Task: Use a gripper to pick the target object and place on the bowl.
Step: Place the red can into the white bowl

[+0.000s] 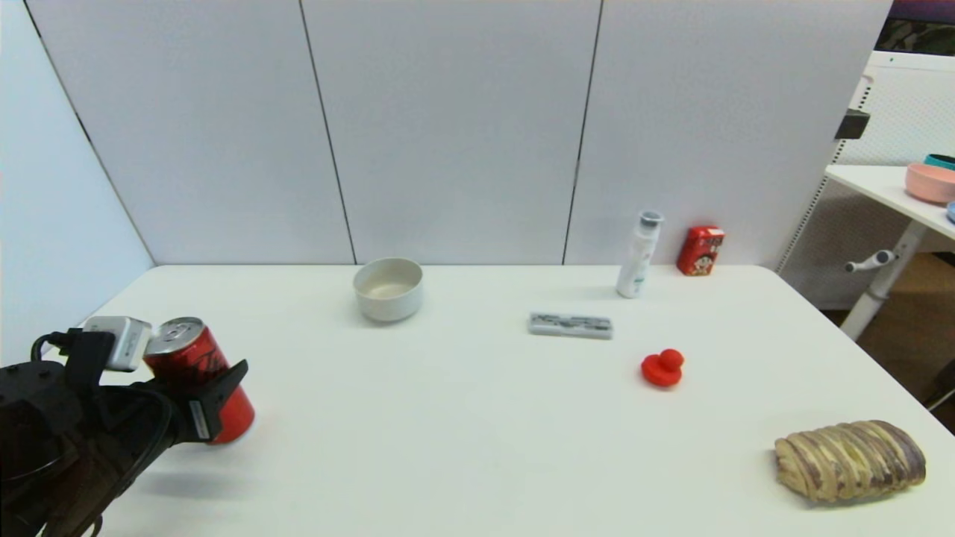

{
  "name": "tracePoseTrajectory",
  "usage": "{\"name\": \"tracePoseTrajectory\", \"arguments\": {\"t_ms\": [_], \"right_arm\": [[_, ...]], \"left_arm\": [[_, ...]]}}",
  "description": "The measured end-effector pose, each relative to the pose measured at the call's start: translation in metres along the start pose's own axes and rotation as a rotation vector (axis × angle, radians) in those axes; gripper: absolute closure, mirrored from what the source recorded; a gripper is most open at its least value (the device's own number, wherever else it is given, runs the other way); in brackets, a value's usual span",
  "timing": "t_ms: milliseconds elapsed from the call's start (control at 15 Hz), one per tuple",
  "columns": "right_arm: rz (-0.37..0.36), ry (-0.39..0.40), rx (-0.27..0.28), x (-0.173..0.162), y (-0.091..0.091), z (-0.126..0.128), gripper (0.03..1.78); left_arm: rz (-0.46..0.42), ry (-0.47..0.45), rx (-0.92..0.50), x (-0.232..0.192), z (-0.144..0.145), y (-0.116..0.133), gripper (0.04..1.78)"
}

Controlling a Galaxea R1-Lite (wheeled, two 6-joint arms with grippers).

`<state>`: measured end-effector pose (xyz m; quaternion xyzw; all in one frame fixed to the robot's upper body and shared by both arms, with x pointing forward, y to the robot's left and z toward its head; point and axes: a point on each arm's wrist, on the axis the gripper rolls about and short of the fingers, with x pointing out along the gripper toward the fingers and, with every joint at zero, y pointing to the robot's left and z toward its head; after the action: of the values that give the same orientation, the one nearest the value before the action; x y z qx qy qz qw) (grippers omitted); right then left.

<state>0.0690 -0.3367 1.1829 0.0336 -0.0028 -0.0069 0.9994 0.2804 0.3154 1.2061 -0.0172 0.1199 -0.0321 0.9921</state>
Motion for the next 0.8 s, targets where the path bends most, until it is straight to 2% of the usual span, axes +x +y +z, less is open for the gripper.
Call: {"name": "tracePoseTrajectory", "arguments": {"t_ms": [467, 800], "right_arm": [[0.000, 0.000, 0.000, 0.000, 0.000, 0.000, 0.10], [0.000, 0.000, 0.000, 0.000, 0.000, 0.000, 0.10]], "left_arm": [[-0.012, -0.118, 0.038, 0.007, 0.030, -0.002, 0.84], [-0.055, -0.217, 0.063, 0.036, 0.090, -0.015, 0.84]]}}
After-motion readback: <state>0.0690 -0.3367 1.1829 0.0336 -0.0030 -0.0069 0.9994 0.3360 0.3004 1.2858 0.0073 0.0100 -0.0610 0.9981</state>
